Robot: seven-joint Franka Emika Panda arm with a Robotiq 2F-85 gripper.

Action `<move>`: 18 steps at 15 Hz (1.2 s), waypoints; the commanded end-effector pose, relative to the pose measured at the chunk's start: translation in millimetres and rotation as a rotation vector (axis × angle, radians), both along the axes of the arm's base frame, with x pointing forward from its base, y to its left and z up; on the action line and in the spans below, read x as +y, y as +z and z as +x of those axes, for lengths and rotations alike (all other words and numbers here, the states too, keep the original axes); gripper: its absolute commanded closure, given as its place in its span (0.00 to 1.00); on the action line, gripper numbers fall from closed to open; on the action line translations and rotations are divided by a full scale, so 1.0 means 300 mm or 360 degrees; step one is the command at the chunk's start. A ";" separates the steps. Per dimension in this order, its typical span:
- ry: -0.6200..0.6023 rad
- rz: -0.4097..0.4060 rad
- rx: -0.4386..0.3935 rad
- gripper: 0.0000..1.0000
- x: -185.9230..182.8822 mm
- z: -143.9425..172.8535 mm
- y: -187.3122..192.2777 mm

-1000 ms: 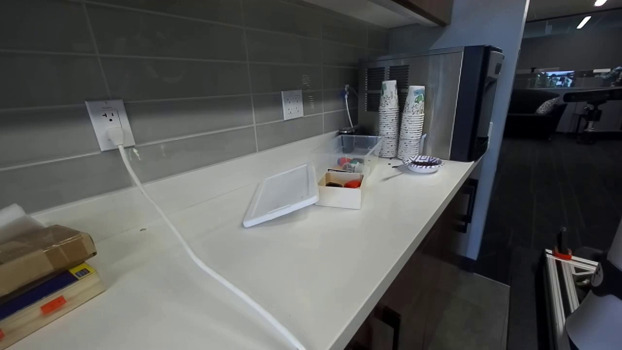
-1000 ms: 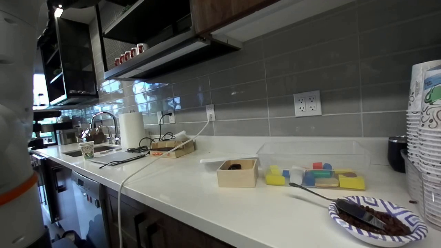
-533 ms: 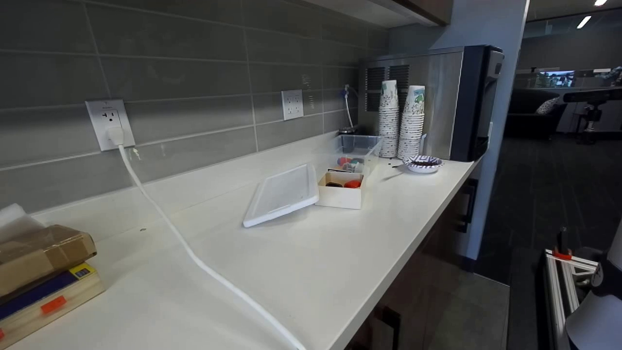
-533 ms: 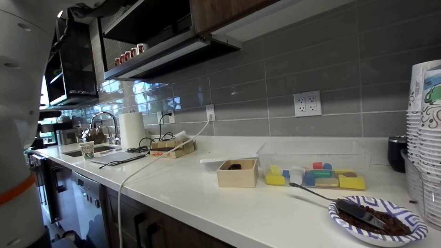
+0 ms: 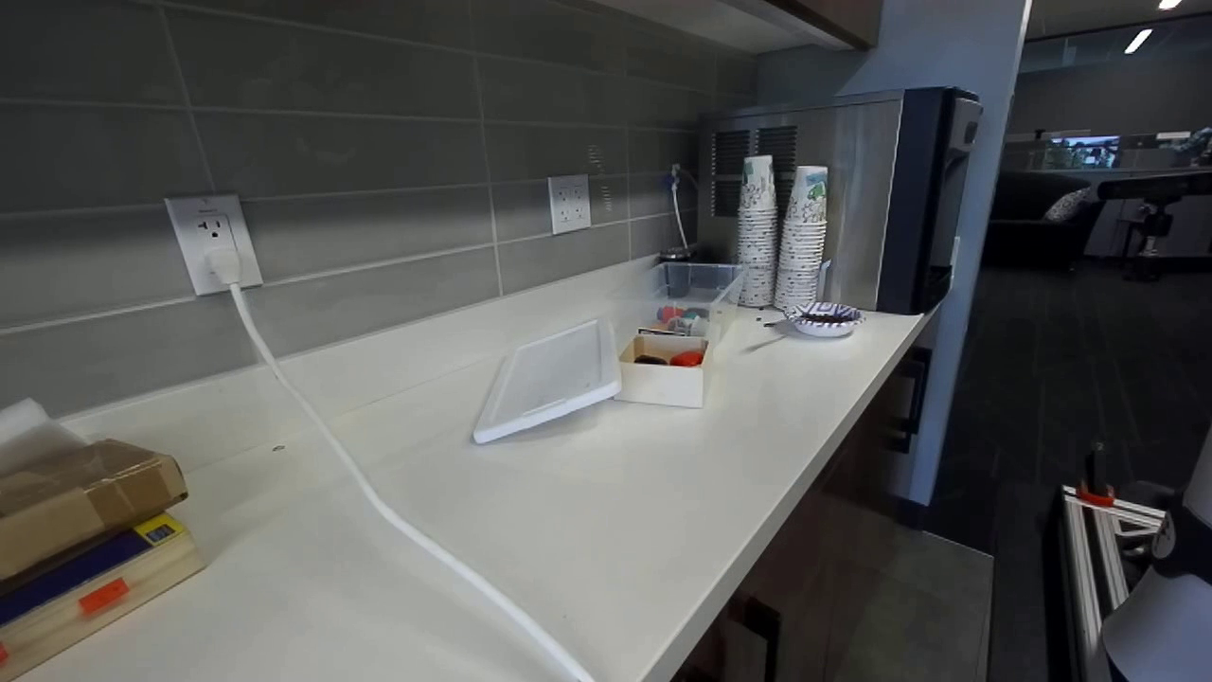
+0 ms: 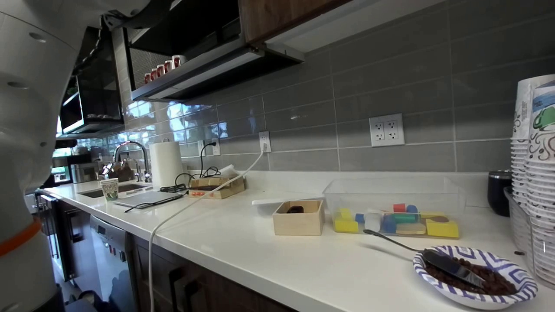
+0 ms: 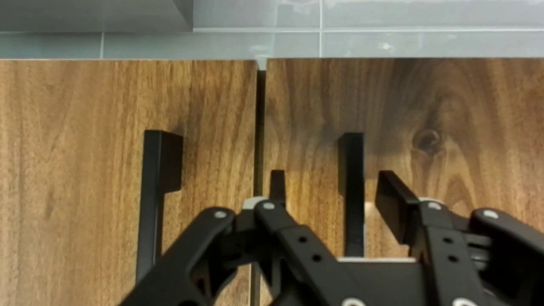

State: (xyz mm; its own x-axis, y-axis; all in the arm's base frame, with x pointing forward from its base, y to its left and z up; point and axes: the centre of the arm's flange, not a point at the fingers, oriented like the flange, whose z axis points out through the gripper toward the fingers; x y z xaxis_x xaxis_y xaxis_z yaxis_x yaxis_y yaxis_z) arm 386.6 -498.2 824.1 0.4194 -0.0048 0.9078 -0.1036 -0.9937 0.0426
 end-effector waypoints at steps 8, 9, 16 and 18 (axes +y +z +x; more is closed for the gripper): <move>0.0074 -0.0002 0.0014 0.97 0.023 -0.023 0.065; 0.0070 -0.0005 0.0020 0.97 0.026 -0.026 0.060; -0.0059 0.0041 0.0088 0.97 0.080 -0.128 -0.004; -0.0114 0.0059 0.0112 0.97 0.104 -0.171 -0.020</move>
